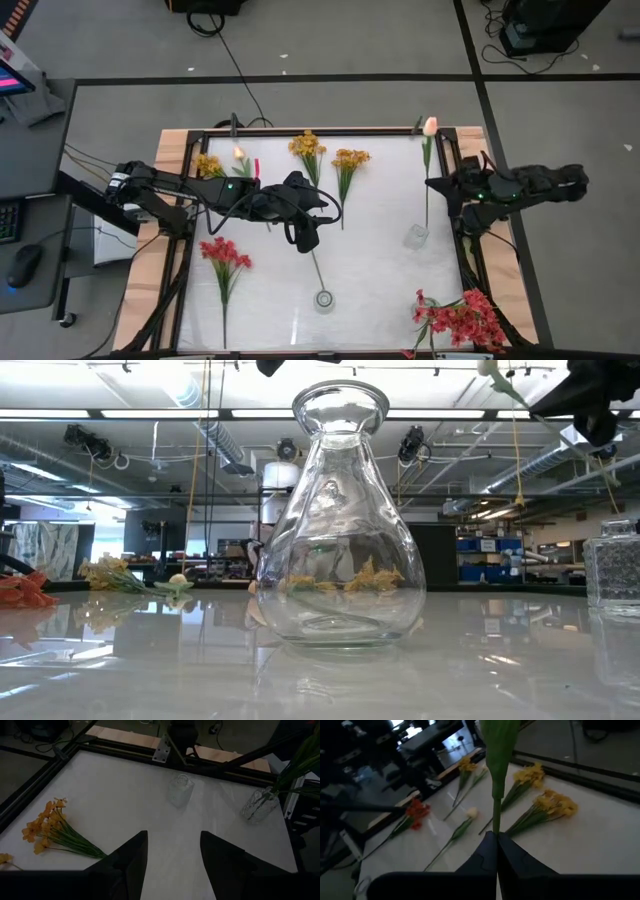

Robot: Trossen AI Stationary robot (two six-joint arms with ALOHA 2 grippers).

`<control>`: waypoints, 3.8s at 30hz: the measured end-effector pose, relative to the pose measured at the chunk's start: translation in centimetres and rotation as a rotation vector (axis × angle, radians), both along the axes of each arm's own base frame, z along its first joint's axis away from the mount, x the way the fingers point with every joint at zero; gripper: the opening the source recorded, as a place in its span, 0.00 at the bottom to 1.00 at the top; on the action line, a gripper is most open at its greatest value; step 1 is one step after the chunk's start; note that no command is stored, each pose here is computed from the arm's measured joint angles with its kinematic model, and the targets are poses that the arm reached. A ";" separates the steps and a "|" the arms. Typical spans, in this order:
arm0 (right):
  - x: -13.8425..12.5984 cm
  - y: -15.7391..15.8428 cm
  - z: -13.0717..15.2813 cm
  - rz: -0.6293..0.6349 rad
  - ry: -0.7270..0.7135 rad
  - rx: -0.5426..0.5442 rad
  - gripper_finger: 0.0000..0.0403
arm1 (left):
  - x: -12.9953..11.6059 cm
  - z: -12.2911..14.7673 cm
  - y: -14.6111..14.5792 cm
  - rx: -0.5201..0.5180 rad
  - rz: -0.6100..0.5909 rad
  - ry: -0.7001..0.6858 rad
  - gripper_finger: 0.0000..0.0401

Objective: Sort flowers into vase by color
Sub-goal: Put the top right light pink flower into the top transparent vase

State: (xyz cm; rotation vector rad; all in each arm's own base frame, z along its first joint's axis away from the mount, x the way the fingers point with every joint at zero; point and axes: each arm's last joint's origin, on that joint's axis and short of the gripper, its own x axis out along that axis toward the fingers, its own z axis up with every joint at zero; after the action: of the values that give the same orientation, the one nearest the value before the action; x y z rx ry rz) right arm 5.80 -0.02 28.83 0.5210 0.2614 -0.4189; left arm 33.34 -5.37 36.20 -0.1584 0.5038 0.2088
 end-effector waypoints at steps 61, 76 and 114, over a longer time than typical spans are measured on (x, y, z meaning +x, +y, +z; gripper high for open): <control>1.2 1.1 -5.1 0.097 -0.010 0.006 0.02 | 0.0 0.0 0.0 0.000 0.000 0.000 0.47; 1.1 1.3 -5.4 0.152 0.015 0.079 0.02 | 0.0 0.0 0.0 0.000 0.000 0.000 0.47; 1.1 1.5 -5.4 0.207 0.020 0.079 0.03 | 0.0 0.0 0.0 0.000 0.000 0.000 0.47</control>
State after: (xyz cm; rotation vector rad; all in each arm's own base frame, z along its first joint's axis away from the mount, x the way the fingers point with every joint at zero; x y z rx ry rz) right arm 6.91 1.49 23.44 0.5610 0.3484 -0.2135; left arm 33.34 -5.37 36.20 -0.1585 0.5039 0.2083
